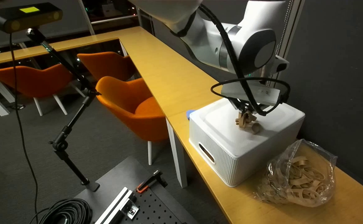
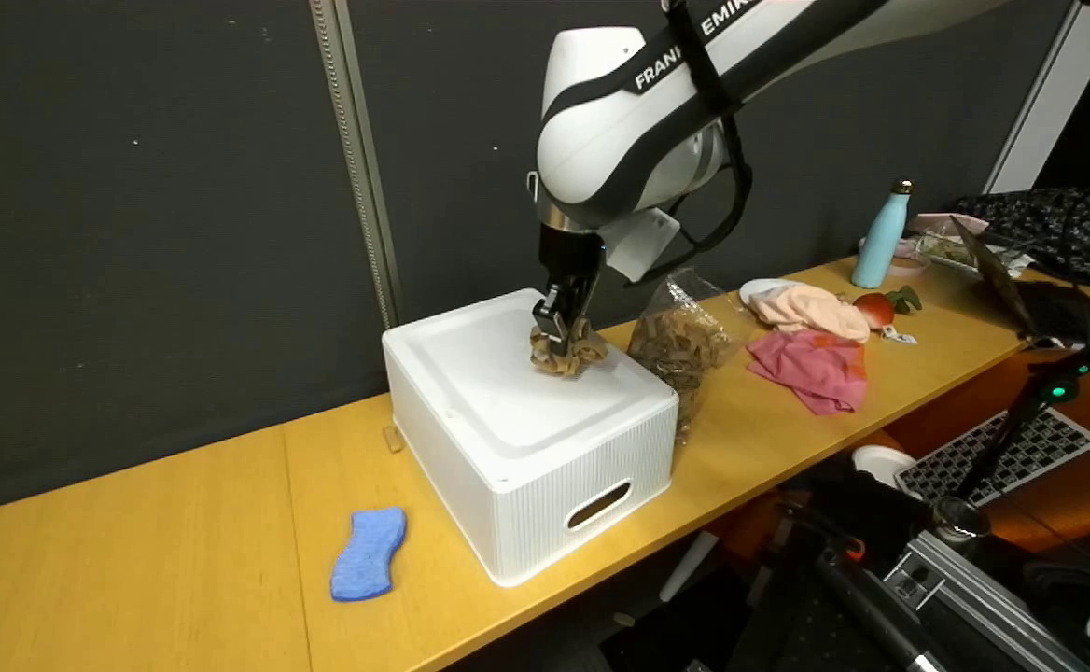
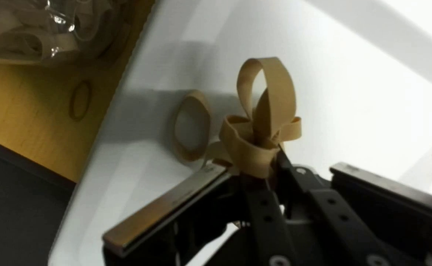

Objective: Put some rubber bands on the basket

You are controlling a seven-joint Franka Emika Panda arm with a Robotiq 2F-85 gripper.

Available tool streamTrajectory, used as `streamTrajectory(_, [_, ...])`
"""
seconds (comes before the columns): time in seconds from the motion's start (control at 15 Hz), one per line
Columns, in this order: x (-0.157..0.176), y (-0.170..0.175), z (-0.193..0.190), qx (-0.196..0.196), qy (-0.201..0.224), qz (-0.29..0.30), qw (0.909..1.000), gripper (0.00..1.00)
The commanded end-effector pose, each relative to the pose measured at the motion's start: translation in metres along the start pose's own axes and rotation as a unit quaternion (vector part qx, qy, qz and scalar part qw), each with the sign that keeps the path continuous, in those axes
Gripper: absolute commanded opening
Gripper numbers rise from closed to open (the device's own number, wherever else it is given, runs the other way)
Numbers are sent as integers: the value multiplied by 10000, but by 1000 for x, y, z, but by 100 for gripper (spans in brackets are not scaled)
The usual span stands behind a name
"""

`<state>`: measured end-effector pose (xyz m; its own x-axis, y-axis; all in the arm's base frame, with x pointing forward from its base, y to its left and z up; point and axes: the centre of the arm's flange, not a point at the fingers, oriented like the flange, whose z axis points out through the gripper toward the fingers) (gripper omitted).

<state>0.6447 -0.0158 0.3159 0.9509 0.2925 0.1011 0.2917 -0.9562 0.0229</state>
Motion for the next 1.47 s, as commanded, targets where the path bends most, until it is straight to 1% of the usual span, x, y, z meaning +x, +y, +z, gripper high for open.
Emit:
streamTrajectory(0.0, [8,-4,-6,14,273,-246,9993,8])
streamTrajectory(0.07, [8,-5,-5,27,278,-256,9993,36])
streamTrajectory(0.13, [8,-4,-5,24,309,-241,9992,37])
streamTrajectory(0.33, [8,-1,-9,12,382,-223,9990,58])
streamTrajectory(0.47, [7,3,-15,-100,412,-127,9990,72])
streamTrajectory(0.53, [4,6,-22,-132,415,-78,9990,80])
streamTrajectory(0.73, [-8,23,-43,-246,404,136,9988,99])
streamTrajectory(0.87, [-23,42,-63,-354,390,423,9977,100])
streamTrajectory(1.07, [-56,75,-98,-430,381,937,9939,100])
streamTrajectory(1.13, [-67,87,-105,-425,368,1095,9924,96])
streamTrajectory(1.2, [-78,98,-112,-401,373,1268,9904,72])
streamTrajectory(1.33, [-98,111,-123,-373,287,1541,9869,69])
streamTrajectory(1.4, [-108,116,-129,-386,238,1657,9851,63])
